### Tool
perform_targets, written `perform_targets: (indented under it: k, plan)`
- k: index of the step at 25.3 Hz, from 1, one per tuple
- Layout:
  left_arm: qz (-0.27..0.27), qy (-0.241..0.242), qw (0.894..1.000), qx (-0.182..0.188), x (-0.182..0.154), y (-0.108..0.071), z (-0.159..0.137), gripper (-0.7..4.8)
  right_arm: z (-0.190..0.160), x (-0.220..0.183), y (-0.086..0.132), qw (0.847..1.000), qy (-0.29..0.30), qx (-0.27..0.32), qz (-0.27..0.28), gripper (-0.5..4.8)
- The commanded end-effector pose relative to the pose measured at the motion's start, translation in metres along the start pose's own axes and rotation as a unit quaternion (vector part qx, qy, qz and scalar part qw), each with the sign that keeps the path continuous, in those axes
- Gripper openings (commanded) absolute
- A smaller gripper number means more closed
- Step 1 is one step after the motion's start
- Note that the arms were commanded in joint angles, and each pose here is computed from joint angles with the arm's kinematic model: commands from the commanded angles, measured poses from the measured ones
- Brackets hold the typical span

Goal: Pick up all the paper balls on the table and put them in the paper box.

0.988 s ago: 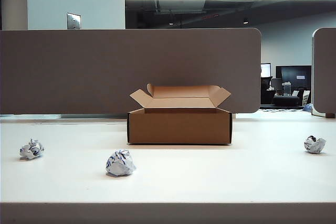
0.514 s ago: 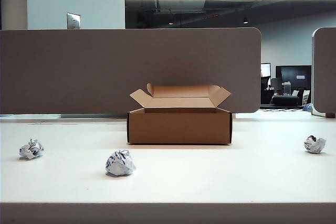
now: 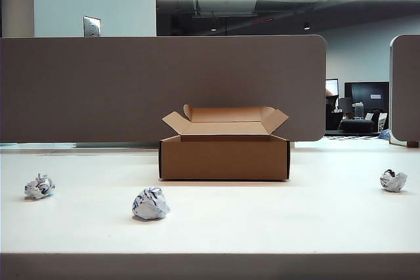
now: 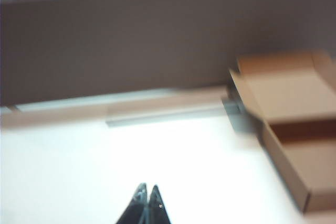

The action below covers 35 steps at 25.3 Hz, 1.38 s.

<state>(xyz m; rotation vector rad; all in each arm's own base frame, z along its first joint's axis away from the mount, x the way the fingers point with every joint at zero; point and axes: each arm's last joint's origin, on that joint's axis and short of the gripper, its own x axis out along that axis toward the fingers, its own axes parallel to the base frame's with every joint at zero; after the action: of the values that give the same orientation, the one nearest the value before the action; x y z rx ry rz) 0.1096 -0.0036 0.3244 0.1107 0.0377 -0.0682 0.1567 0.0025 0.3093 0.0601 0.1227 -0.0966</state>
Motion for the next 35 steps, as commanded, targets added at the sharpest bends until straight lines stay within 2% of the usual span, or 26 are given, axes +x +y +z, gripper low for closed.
perform_targets:
  k: [1,5,6,7,8,10,11,12,15,16,17,18,20,22,27,32,35]
  plan:
    - [-0.039,0.058,0.997,0.041,0.028,-0.001,-0.01,-0.06,-0.009,0.025,0.003,0.999,0.045,-0.01,0.002,-0.05]
    - [-0.08,0.117,0.989,0.051,0.062,-0.004,-0.027,-0.02,-0.029,0.055,0.01,0.992,0.109,-0.027,0.058,0.1]
    - [-0.09,0.121,0.987,0.048,0.068,-0.004,-0.03,0.13,-0.032,0.059,0.011,0.99,0.118,-0.026,0.072,0.36]
    - [-0.113,0.13,0.984,0.043,0.081,-0.006,-0.036,0.9,-0.037,0.066,0.013,0.988,0.127,-0.023,0.087,0.8]
    - [-0.121,0.136,0.983,0.041,0.086,-0.006,-0.039,1.12,-0.039,0.069,0.014,0.987,0.134,-0.014,0.087,0.98]
    - [-0.137,0.156,0.978,0.035,0.101,-0.007,-0.05,1.22,-0.045,0.076,0.014,0.985,0.148,-0.006,0.084,1.19]
    - [-0.153,0.182,0.971,0.027,0.111,-0.009,-0.061,1.26,-0.049,0.082,0.015,0.984,0.16,-0.004,0.079,1.38]
    - [-0.159,0.197,0.967,0.022,0.116,-0.01,-0.067,1.4,-0.051,0.085,0.015,0.983,0.167,-0.005,0.077,1.74]
    - [-0.171,0.246,0.954,0.011,0.129,-0.012,-0.087,2.26,-0.054,0.093,0.015,0.981,0.181,-0.007,0.067,3.48]
    - [-0.179,0.261,0.948,0.007,0.136,-0.013,-0.096,2.29,-0.055,0.095,0.016,0.981,0.184,-0.007,0.066,3.8]
    - [-0.184,0.271,0.945,0.006,0.14,-0.015,-0.101,2.29,-0.056,0.097,0.016,0.981,0.185,-0.007,0.062,3.86]
    - [-0.189,0.281,0.941,0.005,0.144,-0.018,-0.107,2.3,-0.057,0.1,0.016,0.981,0.185,-0.008,0.049,4.25]
    - [-0.196,0.297,0.935,0.006,0.15,-0.022,-0.117,2.62,-0.063,0.105,0.021,0.982,0.189,-0.019,0.017,4.36]
    - [-0.206,0.306,0.929,0.021,0.152,-0.027,-0.122,2.87,-0.068,0.11,0.024,0.979,0.202,-0.016,0.016,4.36]
    - [-0.21,0.324,0.92,0.07,0.156,-0.04,-0.132,2.87,-0.089,0.12,0.03,0.969,0.247,-0.008,0.004,4.36]
    - [-0.184,0.365,0.908,0.086,0.159,-0.041,-0.145,2.87,-0.115,0.131,0.039,0.955,0.297,-0.023,0.011,4.36]
    - [-0.186,0.355,0.912,0.085,0.161,-0.042,-0.145,2.87,-0.118,0.132,0.044,0.954,0.299,-0.025,0.018,4.36]
